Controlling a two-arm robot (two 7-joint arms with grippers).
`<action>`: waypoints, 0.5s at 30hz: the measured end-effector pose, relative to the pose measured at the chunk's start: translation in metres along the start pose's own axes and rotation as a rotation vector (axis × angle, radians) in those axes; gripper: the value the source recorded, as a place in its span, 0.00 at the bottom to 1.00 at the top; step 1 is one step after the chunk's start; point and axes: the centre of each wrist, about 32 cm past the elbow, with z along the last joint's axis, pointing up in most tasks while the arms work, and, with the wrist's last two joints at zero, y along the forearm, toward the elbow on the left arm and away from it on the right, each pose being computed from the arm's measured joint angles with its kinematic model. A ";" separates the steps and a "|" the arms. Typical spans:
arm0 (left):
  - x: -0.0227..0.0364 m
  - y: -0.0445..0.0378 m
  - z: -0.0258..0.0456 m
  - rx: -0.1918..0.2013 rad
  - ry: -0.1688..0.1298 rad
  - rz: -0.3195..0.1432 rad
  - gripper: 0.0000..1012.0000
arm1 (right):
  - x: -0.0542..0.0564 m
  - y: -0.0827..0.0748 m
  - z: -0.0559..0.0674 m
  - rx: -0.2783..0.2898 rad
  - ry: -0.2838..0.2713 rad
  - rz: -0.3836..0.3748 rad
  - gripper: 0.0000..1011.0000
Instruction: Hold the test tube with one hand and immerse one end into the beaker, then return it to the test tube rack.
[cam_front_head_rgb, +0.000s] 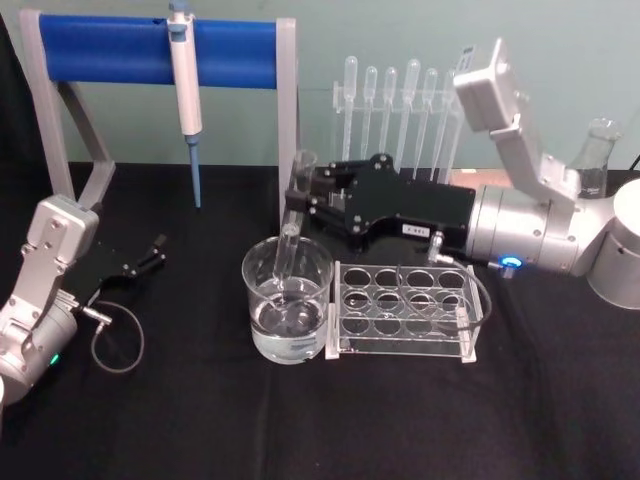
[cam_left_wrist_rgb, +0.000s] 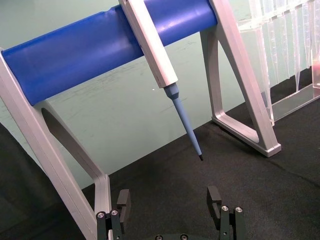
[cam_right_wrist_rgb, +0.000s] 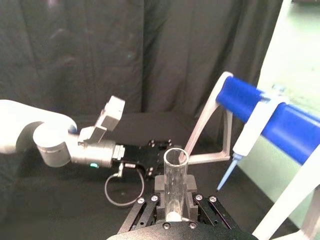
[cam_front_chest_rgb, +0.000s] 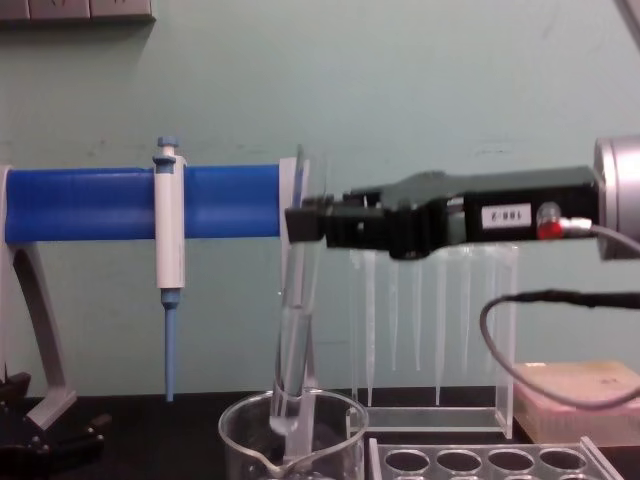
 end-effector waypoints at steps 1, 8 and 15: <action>0.0000 0.0000 0.0000 0.000 0.000 0.000 0.99 | 0.000 -0.001 0.001 0.003 -0.002 -0.002 0.24; 0.0000 0.0000 0.0000 0.000 0.000 0.000 0.99 | 0.007 -0.014 0.013 0.035 -0.013 -0.017 0.24; 0.0000 0.0000 0.0000 0.000 0.000 0.000 0.99 | 0.014 -0.045 0.021 0.059 -0.035 -0.037 0.24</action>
